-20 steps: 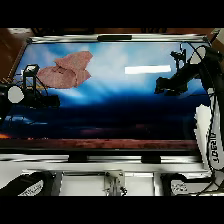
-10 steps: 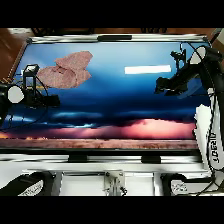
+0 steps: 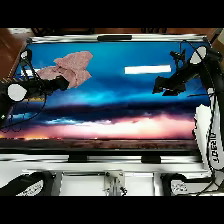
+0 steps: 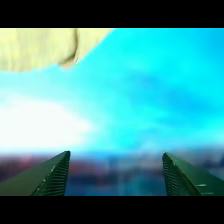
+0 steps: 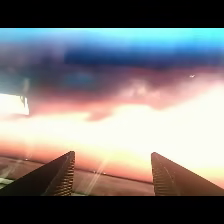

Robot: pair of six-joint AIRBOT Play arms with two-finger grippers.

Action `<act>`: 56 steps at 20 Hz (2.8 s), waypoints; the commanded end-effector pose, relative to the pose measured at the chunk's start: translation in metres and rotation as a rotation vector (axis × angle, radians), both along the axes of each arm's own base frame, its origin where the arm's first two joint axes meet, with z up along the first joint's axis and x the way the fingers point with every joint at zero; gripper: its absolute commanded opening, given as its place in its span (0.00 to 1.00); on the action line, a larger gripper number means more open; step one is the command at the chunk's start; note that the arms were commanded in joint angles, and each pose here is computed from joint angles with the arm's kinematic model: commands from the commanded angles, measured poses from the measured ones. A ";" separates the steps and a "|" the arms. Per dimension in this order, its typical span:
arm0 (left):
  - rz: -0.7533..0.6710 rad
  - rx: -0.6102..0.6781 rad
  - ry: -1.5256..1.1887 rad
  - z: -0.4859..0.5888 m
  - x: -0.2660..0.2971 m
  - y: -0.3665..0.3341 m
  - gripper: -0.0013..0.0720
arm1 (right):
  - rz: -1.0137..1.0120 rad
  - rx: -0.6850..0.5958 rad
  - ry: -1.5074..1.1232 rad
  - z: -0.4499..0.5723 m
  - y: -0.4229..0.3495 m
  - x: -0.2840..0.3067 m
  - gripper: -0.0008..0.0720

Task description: Fold the shirts.

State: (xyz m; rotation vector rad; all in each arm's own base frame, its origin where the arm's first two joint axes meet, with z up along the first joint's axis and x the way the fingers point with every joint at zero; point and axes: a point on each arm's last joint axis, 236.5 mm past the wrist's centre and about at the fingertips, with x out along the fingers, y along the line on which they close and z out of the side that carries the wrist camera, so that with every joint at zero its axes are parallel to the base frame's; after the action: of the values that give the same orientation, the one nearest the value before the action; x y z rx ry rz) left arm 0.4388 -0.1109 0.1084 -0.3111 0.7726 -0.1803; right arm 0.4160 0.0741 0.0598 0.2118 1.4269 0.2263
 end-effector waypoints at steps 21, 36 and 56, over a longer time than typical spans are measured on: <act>0.243 0.015 0.343 -0.182 0.159 0.108 0.29 | 0.012 0.007 0.016 0.000 0.002 -0.004 0.82; -0.293 0.009 -0.676 0.340 -0.035 -0.067 0.05 | -0.058 -0.090 -0.682 0.241 -0.027 0.008 0.81; -0.557 0.007 0.202 0.030 -0.151 -0.180 0.98 | 0.054 0.017 -0.284 0.168 0.003 -0.150 0.96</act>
State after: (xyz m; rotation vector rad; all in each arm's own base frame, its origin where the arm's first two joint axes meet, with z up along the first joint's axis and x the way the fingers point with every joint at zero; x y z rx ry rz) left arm 0.2813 -0.3227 0.1360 -0.1622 0.9869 -0.7257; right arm 0.2666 0.0600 0.2621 0.1331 1.0449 0.2165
